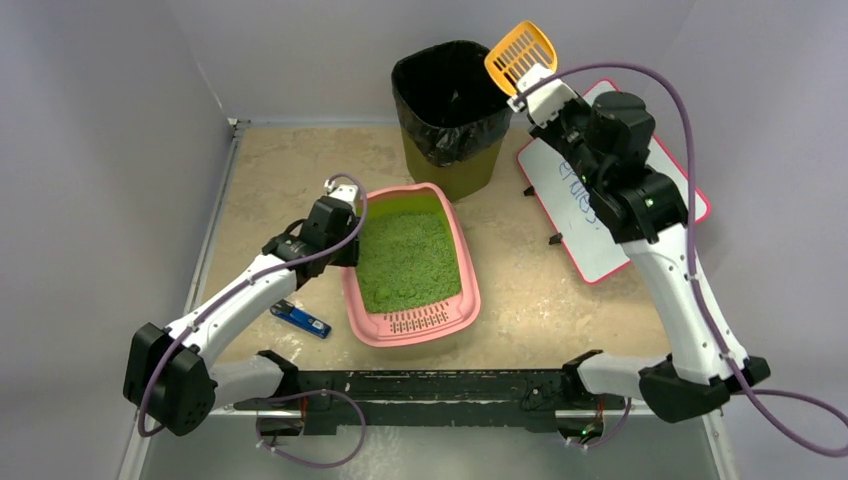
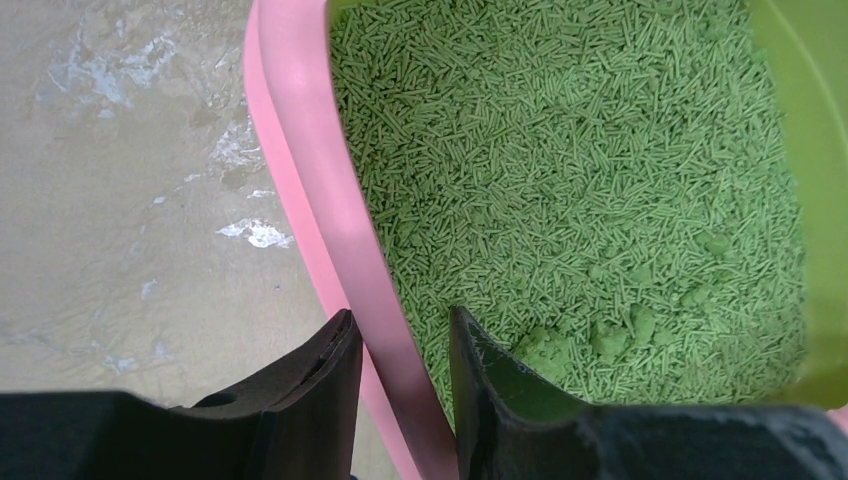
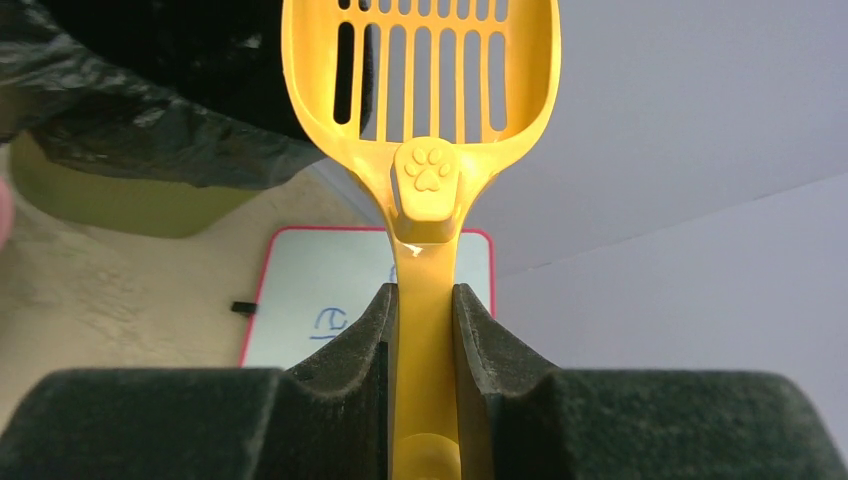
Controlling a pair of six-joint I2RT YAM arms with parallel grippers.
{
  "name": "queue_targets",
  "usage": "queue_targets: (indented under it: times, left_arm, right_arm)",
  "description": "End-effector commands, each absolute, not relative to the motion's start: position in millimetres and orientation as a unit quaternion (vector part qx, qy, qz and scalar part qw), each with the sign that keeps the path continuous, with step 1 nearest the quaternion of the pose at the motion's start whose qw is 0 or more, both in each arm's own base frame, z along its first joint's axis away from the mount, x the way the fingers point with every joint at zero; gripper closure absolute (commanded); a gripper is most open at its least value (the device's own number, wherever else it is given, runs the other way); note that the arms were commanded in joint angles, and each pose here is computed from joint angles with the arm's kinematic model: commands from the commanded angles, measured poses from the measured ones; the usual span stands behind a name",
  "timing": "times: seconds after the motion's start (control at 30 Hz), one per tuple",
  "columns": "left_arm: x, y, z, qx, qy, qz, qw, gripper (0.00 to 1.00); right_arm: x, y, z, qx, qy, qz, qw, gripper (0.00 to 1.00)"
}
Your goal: Clean the litter box
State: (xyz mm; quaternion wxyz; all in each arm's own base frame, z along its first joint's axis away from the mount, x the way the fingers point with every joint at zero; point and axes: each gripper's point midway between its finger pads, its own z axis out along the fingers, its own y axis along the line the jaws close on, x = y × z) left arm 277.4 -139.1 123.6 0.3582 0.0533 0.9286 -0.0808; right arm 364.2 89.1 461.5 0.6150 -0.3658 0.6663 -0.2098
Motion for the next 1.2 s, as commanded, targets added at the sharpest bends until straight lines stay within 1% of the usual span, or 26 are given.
queue_targets:
  times: [0.0,0.3,0.57,0.83,1.0,1.17]
  left_arm:
    - [267.4,-168.0,120.5,0.146,0.925,-0.111,0.332,0.77]
    - [265.2,-182.1,120.3,0.211,0.924,-0.105,0.301,0.78]
    - [265.9,-206.9,125.2,0.28,0.899,-0.124,0.314,0.8]
    - [262.9,-222.8,117.0,0.364,0.875,-0.121,0.295,0.81]
    - [266.4,-230.8,115.1,0.394,0.858,-0.13,0.302,0.81]
    - [276.0,-250.1,122.7,0.436,0.825,-0.154,0.326,0.81]
  right_arm:
    - [346.3,96.8,463.3,-0.333,0.668,-0.149,0.649,1.0]
    - [317.0,84.1,459.1,-0.32,0.659,-0.143,0.666,1.0]
    - [306.5,77.6,447.9,-0.316,0.668,-0.142,0.658,1.0]
    - [281.4,85.8,421.1,-0.308,0.67,-0.077,0.671,1.0]
    - [273.1,74.0,405.2,-0.281,0.692,-0.08,0.66,1.0]
    - [262.1,77.5,401.5,-0.256,0.695,-0.041,0.671,1.0]
